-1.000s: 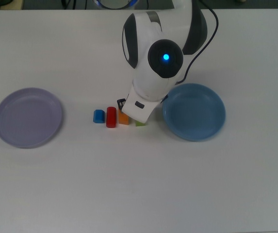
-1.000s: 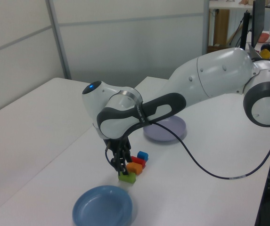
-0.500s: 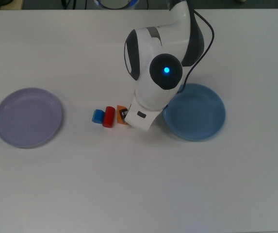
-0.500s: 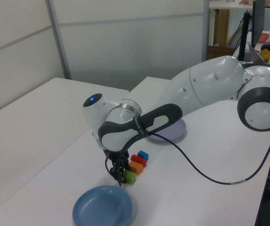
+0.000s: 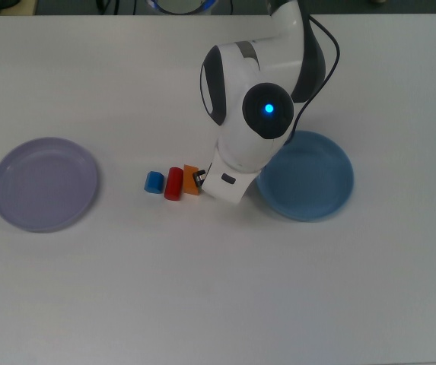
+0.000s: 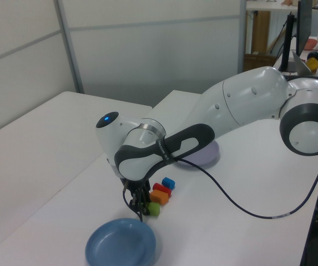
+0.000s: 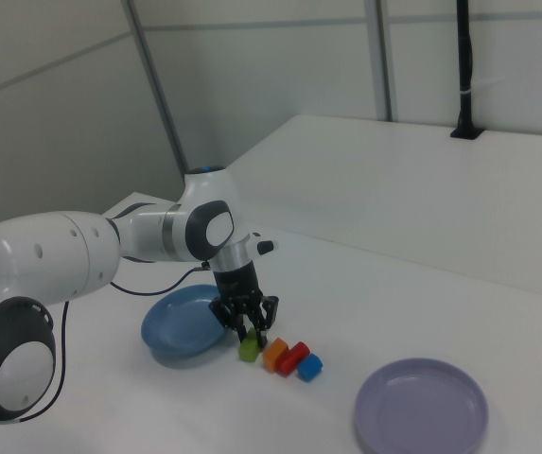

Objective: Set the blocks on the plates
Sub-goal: 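Lower the gripper onto the green block and close on it, then carry the green block onto the blue plate and release it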

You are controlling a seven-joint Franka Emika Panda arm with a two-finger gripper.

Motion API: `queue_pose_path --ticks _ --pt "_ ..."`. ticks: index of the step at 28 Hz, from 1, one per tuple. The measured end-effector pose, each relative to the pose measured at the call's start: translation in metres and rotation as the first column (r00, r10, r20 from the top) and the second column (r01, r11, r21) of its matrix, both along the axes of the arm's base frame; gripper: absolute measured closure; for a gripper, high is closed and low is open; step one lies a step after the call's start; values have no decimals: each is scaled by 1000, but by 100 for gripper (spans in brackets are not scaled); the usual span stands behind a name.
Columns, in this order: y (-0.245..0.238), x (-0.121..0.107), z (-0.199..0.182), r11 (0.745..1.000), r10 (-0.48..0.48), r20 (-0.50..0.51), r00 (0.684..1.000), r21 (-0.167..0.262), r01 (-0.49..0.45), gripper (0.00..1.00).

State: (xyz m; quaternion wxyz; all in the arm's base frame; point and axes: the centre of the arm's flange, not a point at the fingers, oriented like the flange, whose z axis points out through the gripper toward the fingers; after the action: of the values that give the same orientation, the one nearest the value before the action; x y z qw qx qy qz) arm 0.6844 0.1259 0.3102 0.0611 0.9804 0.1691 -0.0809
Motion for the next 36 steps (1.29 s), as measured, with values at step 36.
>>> queue_pose_path --ticks 36 --pt "142 -34 41 981 169 75 983 86 -176 66"
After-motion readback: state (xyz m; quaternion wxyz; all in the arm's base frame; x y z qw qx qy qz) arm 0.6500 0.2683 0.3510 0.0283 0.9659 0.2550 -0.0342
